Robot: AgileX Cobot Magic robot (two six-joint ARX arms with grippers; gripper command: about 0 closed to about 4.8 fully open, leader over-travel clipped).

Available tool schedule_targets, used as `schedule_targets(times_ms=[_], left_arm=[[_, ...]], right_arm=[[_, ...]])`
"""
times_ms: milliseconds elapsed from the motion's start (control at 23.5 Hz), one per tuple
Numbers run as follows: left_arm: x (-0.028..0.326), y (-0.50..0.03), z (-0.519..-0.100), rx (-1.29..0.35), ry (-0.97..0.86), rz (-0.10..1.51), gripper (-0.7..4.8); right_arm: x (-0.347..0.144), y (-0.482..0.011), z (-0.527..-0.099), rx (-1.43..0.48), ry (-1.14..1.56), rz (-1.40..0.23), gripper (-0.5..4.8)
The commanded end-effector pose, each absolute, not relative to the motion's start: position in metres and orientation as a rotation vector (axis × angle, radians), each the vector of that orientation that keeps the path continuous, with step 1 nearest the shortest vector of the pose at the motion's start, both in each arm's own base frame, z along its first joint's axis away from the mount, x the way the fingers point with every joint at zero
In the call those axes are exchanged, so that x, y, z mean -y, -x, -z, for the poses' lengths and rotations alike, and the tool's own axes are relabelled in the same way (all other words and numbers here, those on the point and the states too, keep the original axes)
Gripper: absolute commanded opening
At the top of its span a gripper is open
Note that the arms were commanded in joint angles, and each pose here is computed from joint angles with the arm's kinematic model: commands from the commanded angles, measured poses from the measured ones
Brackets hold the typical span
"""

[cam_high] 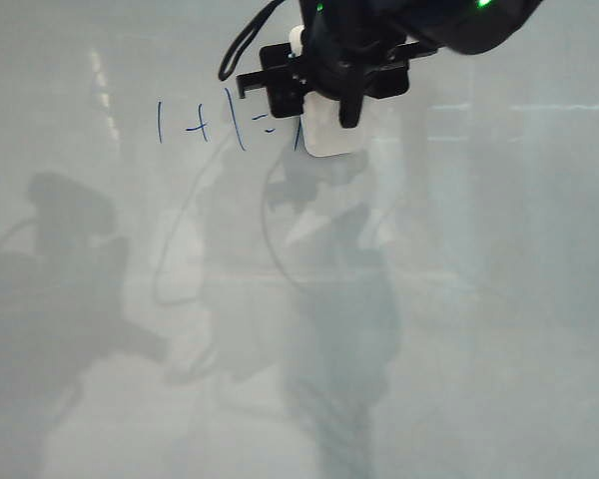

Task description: Grab the whiteboard eraser that is attached to the surface of the whiteboard and use it to clean the writing on the whiteboard.

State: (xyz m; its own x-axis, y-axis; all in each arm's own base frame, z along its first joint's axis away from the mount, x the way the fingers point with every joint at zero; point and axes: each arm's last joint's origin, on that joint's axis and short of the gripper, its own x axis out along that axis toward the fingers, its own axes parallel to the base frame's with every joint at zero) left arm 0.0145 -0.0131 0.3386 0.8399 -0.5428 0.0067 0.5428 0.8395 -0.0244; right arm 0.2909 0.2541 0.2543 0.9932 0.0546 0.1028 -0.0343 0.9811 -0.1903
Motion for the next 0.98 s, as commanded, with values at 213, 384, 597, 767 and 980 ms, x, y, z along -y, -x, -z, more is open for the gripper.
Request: schedule_targets(times_ms=[213, 384, 597, 767, 980], left_arm=[[0.013, -0.015, -0.34, 0.016, 0.008, 0.57, -0.05], [0.013, -0.015, -0.34, 0.017, 0.007, 0.57, -0.05], [0.013, -0.014, -0.341, 0.022, 0.012, 0.57, -0.05], [0.013, -0.014, -0.341, 0.021, 0.012, 0.57, -0.05], [0.013, -0.015, -0.341, 0.024, 0.011, 0.565, -0.05]], right_arm=[[-0.27, -0.312, -0.233, 0.087, 0.224, -0.198, 1.49], [-0.275, -0.31, -0.233, 0.088, 0.224, -0.208, 1.49], [-0.287, -0.291, -0.239, 0.044, 0.254, -0.196, 1.49], [-0.307, -0.266, -0.241, 0.041, 0.258, -0.192, 1.49], [-0.315, -0.256, -0.243, 0.064, 0.292, -0.223, 1.49]])
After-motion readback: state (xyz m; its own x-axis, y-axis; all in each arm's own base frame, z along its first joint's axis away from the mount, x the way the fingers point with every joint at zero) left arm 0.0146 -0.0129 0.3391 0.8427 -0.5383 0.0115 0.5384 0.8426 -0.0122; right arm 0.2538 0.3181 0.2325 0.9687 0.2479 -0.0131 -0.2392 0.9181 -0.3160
